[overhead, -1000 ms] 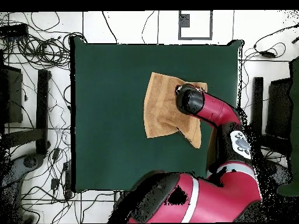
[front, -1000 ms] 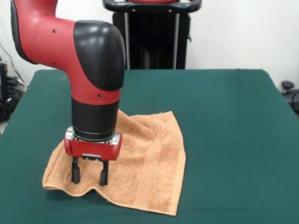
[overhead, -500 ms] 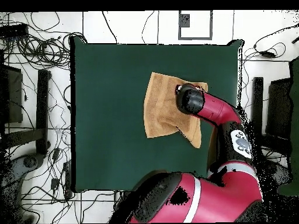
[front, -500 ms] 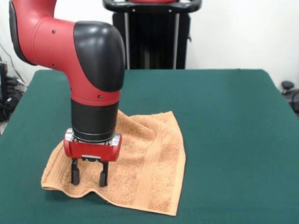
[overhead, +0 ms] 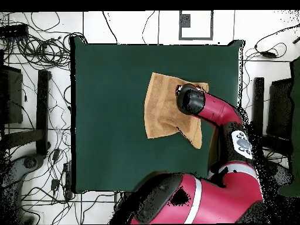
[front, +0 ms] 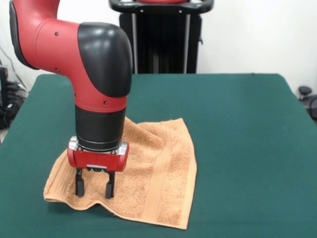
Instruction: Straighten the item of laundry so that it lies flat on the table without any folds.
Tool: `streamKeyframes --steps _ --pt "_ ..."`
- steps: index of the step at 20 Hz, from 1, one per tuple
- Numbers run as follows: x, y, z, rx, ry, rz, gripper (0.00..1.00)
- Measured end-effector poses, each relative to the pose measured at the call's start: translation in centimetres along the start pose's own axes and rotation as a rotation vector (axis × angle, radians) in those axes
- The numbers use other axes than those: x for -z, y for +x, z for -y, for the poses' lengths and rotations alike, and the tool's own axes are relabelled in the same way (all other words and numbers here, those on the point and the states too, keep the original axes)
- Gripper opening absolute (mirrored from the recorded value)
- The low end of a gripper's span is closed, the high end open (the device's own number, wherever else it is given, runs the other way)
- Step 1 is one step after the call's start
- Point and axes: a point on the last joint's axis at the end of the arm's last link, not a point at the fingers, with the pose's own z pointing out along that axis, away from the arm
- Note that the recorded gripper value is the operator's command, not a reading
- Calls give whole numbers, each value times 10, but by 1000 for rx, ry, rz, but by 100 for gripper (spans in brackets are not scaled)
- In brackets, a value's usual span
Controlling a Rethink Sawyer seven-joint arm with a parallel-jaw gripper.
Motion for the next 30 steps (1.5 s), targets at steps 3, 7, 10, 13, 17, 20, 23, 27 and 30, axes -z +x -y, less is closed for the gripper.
streamKeyframes --steps 3,7,10,13,17,20,23,27,30 --pt "1 0 1 -1 -2 -5 100" --pt "10 -2 7 -9 -9 -29 100" --pt "23 -6 18 -21 -14 -50 100" --pt "38 -11 31 -36 -19 -75 100" --pt "54 -20 43 -46 -19 -84 100" --pt "62 -25 49 -49 -14 -79 100" --pt "68 -29 51 -46 -9 -70 100" --pt "73 -32 52 -43 -4 -62 100" --pt "77 -36 51 -40 -2 -55 100"
